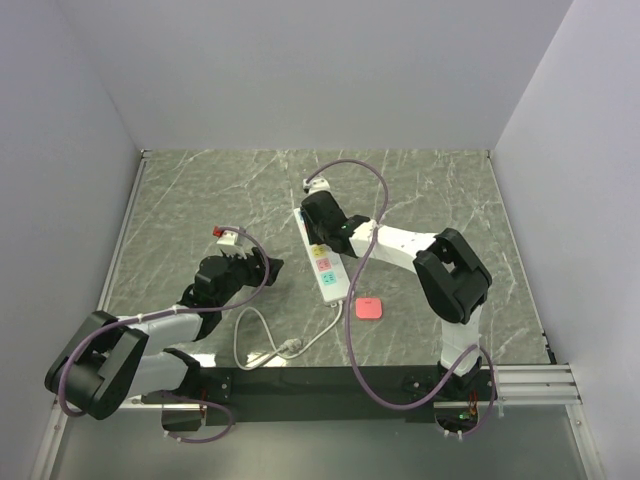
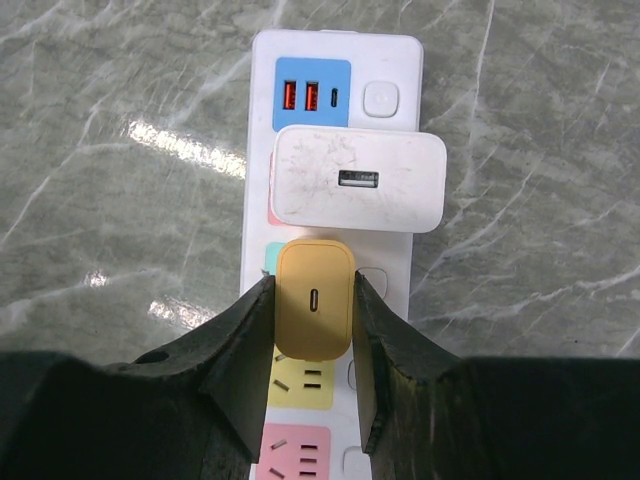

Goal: Insert the plug

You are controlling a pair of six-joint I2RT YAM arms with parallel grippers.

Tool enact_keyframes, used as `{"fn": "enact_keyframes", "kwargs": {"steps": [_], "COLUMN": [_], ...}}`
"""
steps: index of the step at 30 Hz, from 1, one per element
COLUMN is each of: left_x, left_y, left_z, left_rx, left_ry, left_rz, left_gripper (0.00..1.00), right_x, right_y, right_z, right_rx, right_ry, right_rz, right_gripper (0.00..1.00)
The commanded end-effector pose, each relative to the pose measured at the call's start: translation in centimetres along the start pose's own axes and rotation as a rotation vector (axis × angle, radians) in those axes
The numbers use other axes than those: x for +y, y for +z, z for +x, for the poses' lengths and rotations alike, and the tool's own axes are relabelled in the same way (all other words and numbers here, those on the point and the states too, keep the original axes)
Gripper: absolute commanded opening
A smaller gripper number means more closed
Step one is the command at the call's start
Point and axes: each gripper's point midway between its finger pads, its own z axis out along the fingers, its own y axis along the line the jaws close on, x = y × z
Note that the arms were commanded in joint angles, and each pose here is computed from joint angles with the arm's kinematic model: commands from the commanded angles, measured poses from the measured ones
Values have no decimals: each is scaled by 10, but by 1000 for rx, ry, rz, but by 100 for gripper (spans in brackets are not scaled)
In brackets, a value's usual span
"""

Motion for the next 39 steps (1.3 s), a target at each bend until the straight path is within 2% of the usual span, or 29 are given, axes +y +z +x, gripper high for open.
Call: {"fn": "enact_keyframes", "kwargs": {"steps": [1,3,4,5,7,11,17,20,29,39], "left_x": [-5,-4,-4,-3,-4,-3,-3,-4,-5,-3], "left_y": [-1,-1,-1,-1,-1,-2,-3,-4,-7,-9], "left_z": [-15,-15,-15,-15,-17,-18,-19,-18,-14,-9], "left_rx": [-53,-55,-58,-57,-62,-68,-71,-67,-67,-57], "left_ry": [17,14,14,14,14,16,17,16,7,0], "left_rz": [22,15,11,9,10,4,5,14,28,25], "left_gripper": [76,77,78,79,79,81,84,84,85,85], "right_x": [-13,-7,-4,0,3,2,-15,-32,-48,-54], "right_y": [-7,-11,-13,-15,-22,-43,-111,-130,-140,-141], "right_z": [83,62,50,42,24,-7,-28,1,129,165], "right_rx": [262,212,187,165,120,12,-146,-122,110,193], "right_ry": [-74,-72,-70,-69,-64,-43,26,76,190,206], "right_rz": [18,-11,-24,-40,-57,-66,-41,40,124,180], "right_gripper": [27,35,48,75,89,92,94,95,94,93]}}
